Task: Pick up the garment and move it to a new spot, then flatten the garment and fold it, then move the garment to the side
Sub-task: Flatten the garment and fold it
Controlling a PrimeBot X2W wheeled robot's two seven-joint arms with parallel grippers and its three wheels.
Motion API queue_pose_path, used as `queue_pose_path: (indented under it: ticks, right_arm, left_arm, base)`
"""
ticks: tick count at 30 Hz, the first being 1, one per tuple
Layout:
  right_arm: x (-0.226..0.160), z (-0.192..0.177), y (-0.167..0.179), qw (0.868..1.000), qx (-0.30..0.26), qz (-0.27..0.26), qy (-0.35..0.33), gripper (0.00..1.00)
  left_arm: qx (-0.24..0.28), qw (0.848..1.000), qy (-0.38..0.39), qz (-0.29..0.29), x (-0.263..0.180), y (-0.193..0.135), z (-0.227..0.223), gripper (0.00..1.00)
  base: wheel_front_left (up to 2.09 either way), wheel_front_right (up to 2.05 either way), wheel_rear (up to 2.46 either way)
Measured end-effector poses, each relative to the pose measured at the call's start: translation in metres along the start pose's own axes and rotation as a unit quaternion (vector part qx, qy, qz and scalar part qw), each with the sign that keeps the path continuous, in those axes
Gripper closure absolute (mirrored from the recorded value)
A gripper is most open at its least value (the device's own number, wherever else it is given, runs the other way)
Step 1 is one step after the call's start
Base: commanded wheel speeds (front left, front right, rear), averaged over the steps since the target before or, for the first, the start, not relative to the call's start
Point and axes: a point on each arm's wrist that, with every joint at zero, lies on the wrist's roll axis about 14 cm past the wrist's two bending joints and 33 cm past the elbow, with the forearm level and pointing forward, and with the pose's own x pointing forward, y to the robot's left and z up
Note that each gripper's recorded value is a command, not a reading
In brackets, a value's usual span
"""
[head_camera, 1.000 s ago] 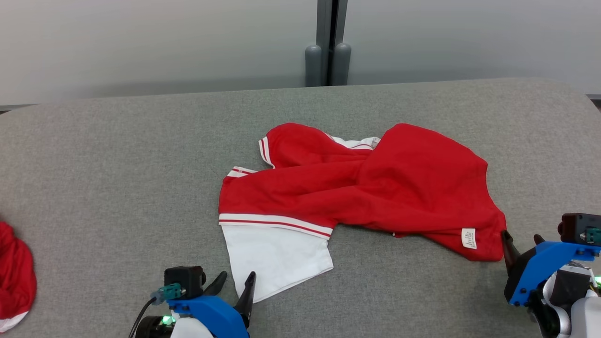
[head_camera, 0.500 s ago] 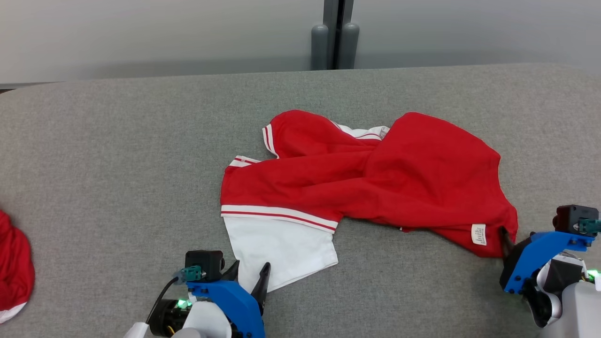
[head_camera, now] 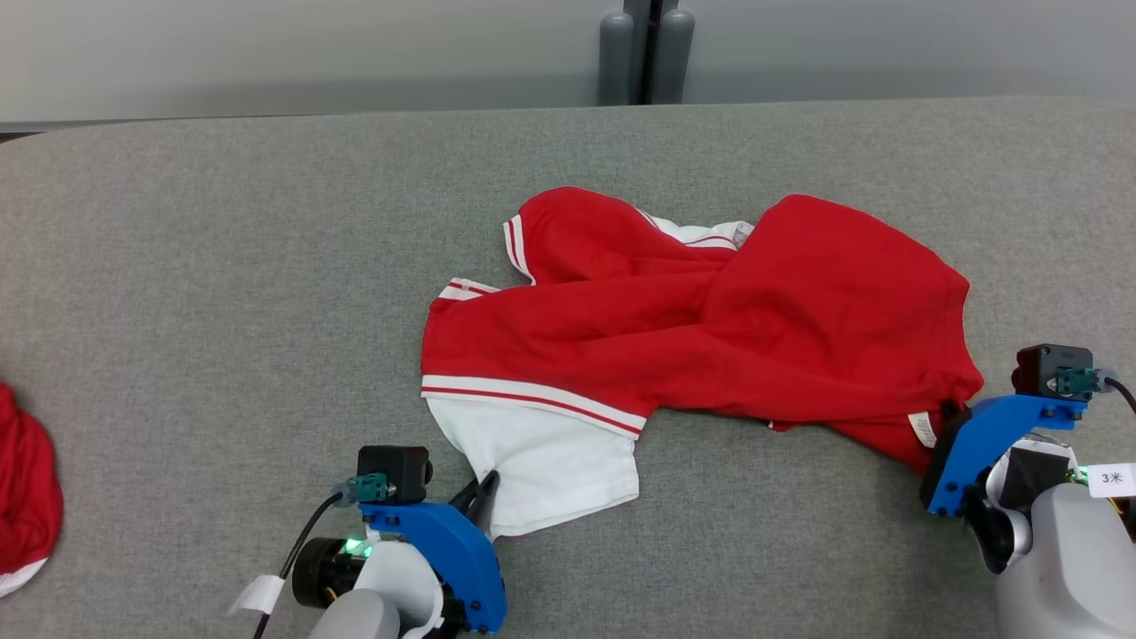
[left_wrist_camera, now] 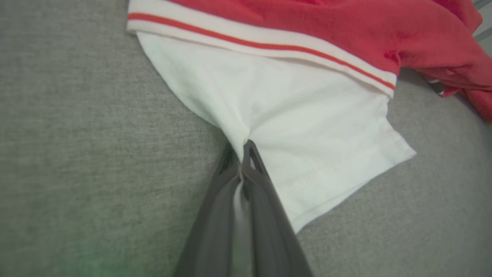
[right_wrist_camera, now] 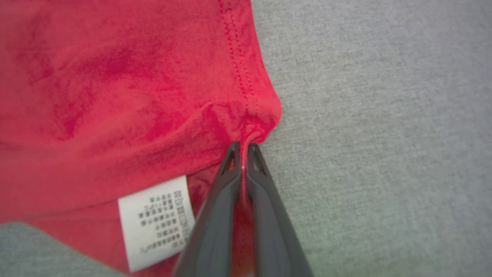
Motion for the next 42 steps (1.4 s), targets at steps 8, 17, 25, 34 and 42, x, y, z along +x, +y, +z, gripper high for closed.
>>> queue_pose_path:
  ticks: [8,17,25,34,42]
  right_arm:
    - [-0.005,0.022,0.010,0.999,0.010,0.014,-0.052,1.00]
    - [-0.059,0.105,0.024,0.975,0.014,0.048,-0.214,1.00]
    - [-0.126,0.160,0.042,0.949,-0.005,0.085,-0.303,1.00]
    - [-0.094,0.234,0.057,0.939,-0.065,0.101,-0.321,1.00]
    - [-0.049,0.336,0.075,0.891,-0.099,0.090,-0.434,1.00]
  left_arm:
    - [-0.031,0.998,-0.059,0.006,-0.007,0.003,0.019,1.00]
    - [-0.088,0.939,-0.327,-0.061,-0.082,-0.014,0.149,1.00]
    - [-0.057,0.896,-0.413,-0.151,-0.148,-0.049,0.218,1.00]
    - [0.094,0.912,-0.380,-0.125,-0.089,-0.035,0.304,1.00]
    - [0.158,0.876,-0.451,-0.071,-0.040,-0.006,0.401,1.00]
  base:
    - [0.00,0.00,0.00]
    - [0.00,0.00,0.00]
    - [0.00,0.00,0.00]
    - [0.00,0.00,0.00]
    - [0.00,0.00,0.00]
